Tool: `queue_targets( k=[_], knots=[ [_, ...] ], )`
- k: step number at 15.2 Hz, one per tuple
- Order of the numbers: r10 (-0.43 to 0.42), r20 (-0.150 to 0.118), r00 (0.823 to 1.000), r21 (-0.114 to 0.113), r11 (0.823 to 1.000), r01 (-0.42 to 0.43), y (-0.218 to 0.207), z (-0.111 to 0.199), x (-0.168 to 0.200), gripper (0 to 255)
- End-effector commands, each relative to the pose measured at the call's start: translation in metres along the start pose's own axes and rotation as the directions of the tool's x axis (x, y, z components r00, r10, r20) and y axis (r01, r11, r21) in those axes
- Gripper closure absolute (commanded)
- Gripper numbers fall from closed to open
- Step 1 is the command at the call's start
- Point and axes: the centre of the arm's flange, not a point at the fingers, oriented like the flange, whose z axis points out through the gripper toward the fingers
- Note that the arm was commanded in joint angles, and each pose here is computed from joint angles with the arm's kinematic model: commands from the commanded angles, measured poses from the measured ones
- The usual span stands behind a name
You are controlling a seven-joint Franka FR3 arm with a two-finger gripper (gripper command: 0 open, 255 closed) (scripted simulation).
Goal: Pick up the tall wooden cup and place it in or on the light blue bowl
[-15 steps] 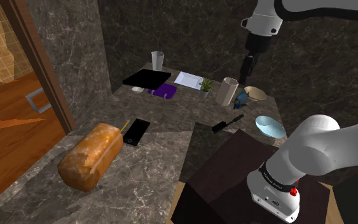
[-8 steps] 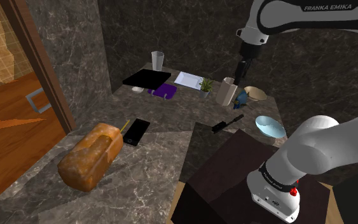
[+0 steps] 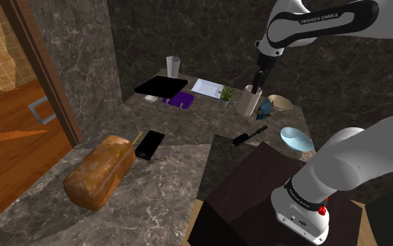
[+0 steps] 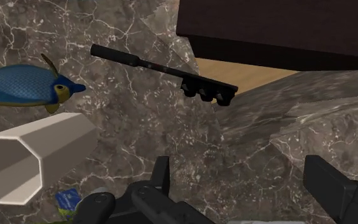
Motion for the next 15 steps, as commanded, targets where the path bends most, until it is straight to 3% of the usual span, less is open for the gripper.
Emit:
queue_targets(
  k=[1, 15],
  knots=[
    [0.004, -0.003, 1.0, -0.002, 1.0, -0.004, 0.023, 0.012, 0.005, 0],
    [0.035, -0.024, 0.999, -0.009, 0.999, -0.035, 0.175, 0.1, 0.057, 0]
  ],
)
